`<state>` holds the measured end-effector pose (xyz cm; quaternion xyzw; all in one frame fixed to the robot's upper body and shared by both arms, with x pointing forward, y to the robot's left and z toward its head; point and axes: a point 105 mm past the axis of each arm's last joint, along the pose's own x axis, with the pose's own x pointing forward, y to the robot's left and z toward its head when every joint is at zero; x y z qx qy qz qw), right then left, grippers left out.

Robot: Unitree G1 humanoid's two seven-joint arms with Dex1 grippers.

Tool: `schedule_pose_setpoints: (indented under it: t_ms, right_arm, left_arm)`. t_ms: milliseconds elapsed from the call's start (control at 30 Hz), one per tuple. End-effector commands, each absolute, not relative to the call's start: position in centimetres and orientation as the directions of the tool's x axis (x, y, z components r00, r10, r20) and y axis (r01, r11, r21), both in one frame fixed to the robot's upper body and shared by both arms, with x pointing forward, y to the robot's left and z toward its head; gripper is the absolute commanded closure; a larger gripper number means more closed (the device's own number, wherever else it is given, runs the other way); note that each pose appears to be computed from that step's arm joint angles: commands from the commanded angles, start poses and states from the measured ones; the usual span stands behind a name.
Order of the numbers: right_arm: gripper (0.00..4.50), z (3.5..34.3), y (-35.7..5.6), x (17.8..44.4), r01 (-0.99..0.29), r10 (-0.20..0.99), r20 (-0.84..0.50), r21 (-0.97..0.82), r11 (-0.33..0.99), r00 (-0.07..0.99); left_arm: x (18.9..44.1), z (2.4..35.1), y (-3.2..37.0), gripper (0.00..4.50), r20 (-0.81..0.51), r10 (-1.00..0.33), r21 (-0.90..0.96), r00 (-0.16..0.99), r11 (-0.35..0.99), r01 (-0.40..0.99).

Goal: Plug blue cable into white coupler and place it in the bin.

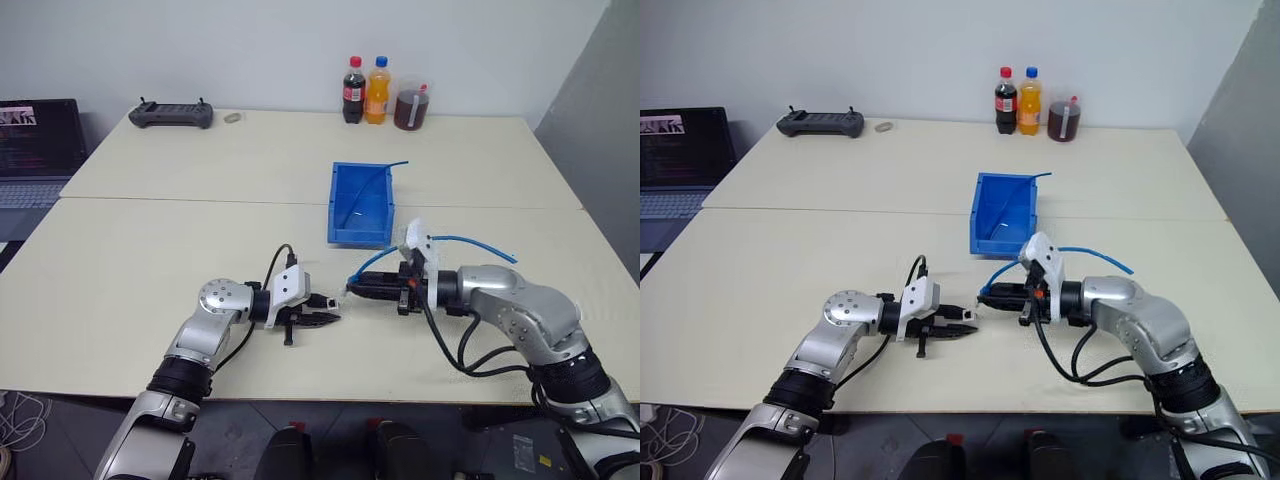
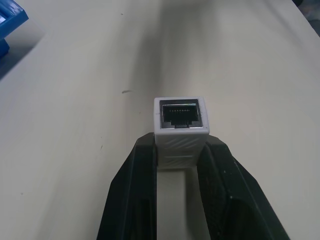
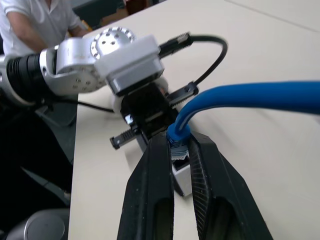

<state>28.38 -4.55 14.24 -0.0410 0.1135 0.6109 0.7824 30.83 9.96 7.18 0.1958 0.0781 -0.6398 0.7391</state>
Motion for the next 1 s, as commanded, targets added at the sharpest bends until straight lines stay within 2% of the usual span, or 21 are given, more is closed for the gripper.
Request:
schedule_pose_setpoints:
  t_ms: [33, 533, 1000]
  right_arm:
    - [4.3, 14.5, -3.8, 28.4, -0.975, 0.955, -0.207, 0.009, 0.221, 0.214]
    - [4.3, 12.7, -3.3, 29.6, -0.973, 0.946, -0.233, -0.005, 0.231, 0.226]
    - [4.3, 12.1, -2.9, 29.4, -0.98, 0.947, -0.25, -0.025, 0.2, 0.199]
  left_arm:
    - [30.8, 7.5, 9.8, 3.72, -0.362, -0.919, 0.208, 0.155, 0.083, 0.975]
    - [30.9, 8.0, 9.6, 3.72, -0.359, -0.922, 0.203, 0.145, 0.075, 0.976]
    - [31.1, 8.3, 9.9, 3.72, -0.362, -0.919, 0.2, 0.154, 0.085, 0.976]
